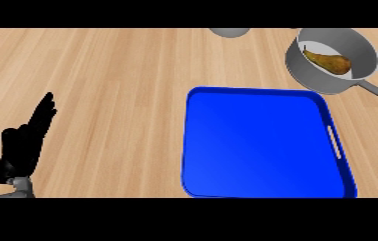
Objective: Pick the pear from the tray and place it in the pot
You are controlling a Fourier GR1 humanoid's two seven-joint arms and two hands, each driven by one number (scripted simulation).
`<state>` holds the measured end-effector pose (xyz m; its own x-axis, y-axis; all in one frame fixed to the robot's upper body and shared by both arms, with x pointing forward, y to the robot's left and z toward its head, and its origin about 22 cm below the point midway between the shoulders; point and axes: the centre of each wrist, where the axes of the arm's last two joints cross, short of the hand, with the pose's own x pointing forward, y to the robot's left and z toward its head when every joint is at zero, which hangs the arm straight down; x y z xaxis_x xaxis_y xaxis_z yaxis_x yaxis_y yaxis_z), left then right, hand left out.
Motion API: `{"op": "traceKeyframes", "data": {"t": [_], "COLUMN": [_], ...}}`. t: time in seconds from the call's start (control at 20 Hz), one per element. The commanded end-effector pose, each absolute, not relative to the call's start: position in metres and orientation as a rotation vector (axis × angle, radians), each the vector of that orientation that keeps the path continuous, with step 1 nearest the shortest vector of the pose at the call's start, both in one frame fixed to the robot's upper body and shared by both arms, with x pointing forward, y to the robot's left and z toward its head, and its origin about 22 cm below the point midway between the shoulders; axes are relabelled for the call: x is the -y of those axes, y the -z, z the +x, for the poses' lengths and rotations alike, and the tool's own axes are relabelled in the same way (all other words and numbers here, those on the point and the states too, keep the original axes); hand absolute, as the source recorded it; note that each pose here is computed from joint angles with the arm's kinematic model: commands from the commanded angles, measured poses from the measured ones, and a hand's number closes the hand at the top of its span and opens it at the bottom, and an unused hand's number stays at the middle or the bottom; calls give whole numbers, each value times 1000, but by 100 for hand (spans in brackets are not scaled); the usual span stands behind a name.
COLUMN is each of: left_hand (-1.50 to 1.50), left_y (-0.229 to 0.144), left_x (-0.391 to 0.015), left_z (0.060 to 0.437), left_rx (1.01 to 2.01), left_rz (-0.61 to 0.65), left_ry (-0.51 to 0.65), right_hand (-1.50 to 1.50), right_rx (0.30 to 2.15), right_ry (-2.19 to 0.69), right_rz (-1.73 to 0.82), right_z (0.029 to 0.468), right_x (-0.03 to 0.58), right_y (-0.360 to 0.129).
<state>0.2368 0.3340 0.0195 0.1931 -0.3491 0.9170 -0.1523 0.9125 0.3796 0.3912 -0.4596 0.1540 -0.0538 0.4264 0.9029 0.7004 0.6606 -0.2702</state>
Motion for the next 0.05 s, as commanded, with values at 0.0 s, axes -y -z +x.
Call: {"op": "traceKeyframes", "data": {"t": [0.0], "left_hand": [0], "left_y": [-14], "left_x": [-334], "left_z": [222], "left_rx": [1374], "left_rz": [449], "left_ry": [118], "right_hand": [-150], "right_rx": [1713], "right_ry": [339], "right_rz": [-889], "right_z": [358], "right_x": [491], "right_y": [-137]}}
